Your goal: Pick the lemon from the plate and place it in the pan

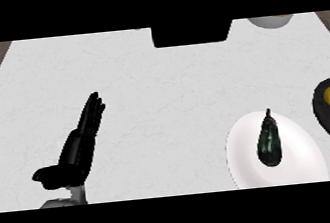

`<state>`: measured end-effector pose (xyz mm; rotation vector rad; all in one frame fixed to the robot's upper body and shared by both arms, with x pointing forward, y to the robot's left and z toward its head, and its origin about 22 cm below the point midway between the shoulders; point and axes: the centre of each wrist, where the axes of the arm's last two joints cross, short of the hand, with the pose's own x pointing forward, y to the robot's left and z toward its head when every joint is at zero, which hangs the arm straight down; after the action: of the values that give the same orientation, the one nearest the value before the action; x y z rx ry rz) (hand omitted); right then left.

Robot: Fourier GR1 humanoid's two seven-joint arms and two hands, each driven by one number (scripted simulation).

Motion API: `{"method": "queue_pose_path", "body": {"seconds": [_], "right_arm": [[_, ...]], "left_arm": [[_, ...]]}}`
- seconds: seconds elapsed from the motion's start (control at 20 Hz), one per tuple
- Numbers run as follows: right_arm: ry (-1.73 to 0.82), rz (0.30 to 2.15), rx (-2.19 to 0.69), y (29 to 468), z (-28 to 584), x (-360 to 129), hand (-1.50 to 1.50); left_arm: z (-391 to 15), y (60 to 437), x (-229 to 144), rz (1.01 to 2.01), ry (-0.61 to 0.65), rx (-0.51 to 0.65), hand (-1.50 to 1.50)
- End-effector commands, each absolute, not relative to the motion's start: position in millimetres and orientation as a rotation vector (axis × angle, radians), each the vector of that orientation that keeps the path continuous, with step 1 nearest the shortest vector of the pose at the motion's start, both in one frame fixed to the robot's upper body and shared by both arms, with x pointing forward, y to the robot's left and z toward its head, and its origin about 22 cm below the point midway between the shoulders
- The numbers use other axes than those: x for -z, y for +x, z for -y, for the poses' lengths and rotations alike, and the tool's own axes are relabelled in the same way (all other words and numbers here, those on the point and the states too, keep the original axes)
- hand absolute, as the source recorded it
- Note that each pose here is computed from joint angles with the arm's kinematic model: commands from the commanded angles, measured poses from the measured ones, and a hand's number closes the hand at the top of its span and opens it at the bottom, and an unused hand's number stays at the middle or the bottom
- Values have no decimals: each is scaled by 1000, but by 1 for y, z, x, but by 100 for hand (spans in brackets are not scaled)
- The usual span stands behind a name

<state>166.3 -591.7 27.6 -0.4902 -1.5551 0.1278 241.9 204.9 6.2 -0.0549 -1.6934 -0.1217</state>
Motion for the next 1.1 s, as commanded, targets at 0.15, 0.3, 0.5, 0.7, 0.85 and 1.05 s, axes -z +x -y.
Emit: {"method": "queue_pose_path", "body": {"seconds": [0.15,0.3,0.5,0.7,0.85,1.05], "right_arm": [[-295,1714,-153,131,594,-10,-150],[-313,1702,-158,137,593,-12,-150],[-317,1716,-177,120,599,-15,-150],[-364,1691,-221,111,607,-26,-150],[-373,1674,-220,112,595,-6,-150],[-438,1690,-236,110,597,-9,-150]], "left_arm": [[-198,241,-17,1703,-64,133,0],[-200,238,-9,1700,-67,134,0],[-208,236,-3,1689,-55,119,0],[-211,238,-3,1698,-58,125,0],[-211,235,-6,1693,-63,133,0],[-208,251,-9,1700,-85,134,0]]}}
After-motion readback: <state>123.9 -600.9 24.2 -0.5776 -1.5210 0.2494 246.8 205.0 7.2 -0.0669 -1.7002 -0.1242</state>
